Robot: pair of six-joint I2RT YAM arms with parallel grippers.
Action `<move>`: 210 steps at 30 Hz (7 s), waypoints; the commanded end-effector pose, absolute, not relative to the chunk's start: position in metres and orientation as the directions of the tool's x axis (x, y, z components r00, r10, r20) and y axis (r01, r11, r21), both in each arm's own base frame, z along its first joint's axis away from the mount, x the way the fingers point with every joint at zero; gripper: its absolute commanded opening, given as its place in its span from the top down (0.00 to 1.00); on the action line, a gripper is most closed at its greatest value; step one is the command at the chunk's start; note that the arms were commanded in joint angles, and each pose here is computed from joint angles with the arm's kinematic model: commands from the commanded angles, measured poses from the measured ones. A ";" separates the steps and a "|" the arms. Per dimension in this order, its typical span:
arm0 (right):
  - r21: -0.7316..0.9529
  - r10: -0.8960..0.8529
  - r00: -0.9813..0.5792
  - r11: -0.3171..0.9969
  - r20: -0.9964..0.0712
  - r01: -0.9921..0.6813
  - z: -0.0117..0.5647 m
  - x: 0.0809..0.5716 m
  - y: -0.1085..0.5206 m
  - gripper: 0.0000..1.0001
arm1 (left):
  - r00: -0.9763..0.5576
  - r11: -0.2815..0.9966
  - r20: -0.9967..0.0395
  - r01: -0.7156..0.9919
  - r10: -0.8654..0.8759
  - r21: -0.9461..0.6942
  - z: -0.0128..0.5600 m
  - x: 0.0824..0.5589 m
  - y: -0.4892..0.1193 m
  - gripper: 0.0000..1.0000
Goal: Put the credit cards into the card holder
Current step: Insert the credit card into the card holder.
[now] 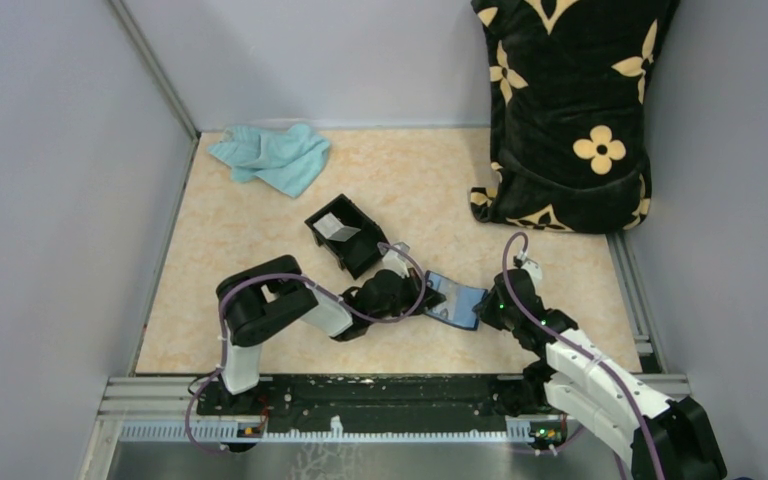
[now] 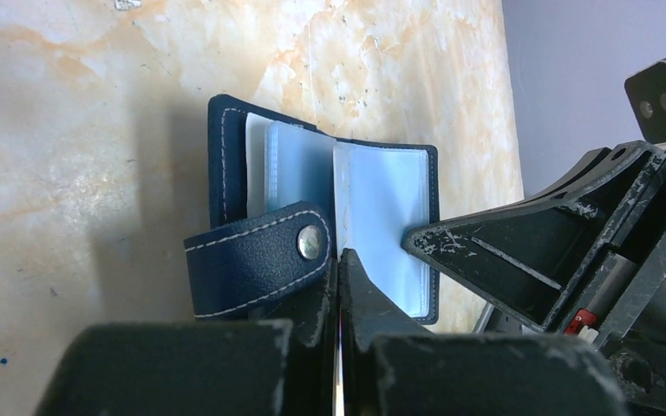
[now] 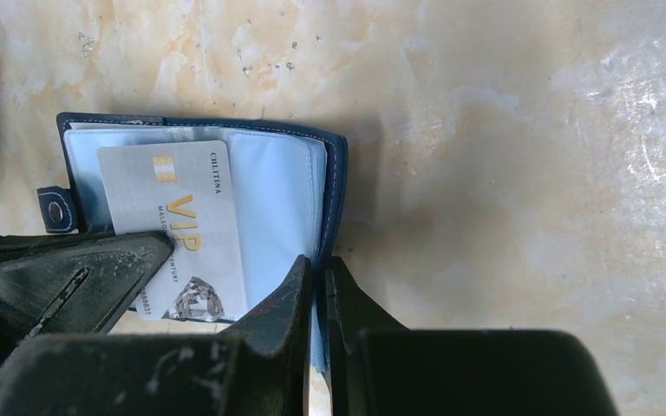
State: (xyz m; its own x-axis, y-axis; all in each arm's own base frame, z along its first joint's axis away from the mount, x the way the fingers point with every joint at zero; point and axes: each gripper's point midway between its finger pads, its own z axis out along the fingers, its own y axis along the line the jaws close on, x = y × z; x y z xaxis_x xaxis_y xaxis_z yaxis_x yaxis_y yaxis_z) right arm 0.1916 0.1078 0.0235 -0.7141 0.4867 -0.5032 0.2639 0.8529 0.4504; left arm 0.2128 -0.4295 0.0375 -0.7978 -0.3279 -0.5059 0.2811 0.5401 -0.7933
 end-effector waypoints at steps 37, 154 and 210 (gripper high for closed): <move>0.475 0.500 -0.697 0.842 -0.514 0.253 0.029 0.196 0.109 0.96 | -0.846 0.665 -0.421 0.111 -0.327 -0.739 -0.015 0.191 -0.417 1.00; 0.509 0.534 -0.722 0.810 -0.439 0.290 0.001 0.208 0.128 1.00 | -0.819 0.939 -0.568 0.124 -0.085 -0.319 -0.027 0.200 -0.371 0.40; 0.529 0.450 -0.721 0.838 -0.527 0.136 0.048 0.220 0.146 0.82 | -0.572 0.878 -0.771 0.174 -0.278 -0.446 0.062 0.224 -0.338 0.48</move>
State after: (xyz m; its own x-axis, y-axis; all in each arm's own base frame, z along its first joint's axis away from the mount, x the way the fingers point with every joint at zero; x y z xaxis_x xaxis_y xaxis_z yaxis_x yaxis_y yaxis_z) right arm 0.2068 0.1350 0.0219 -0.7383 0.4785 -0.4754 0.2027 0.8296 0.5204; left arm 0.2210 -0.3364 0.0399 -0.6145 -0.2205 -0.7575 0.1516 0.9093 -0.3876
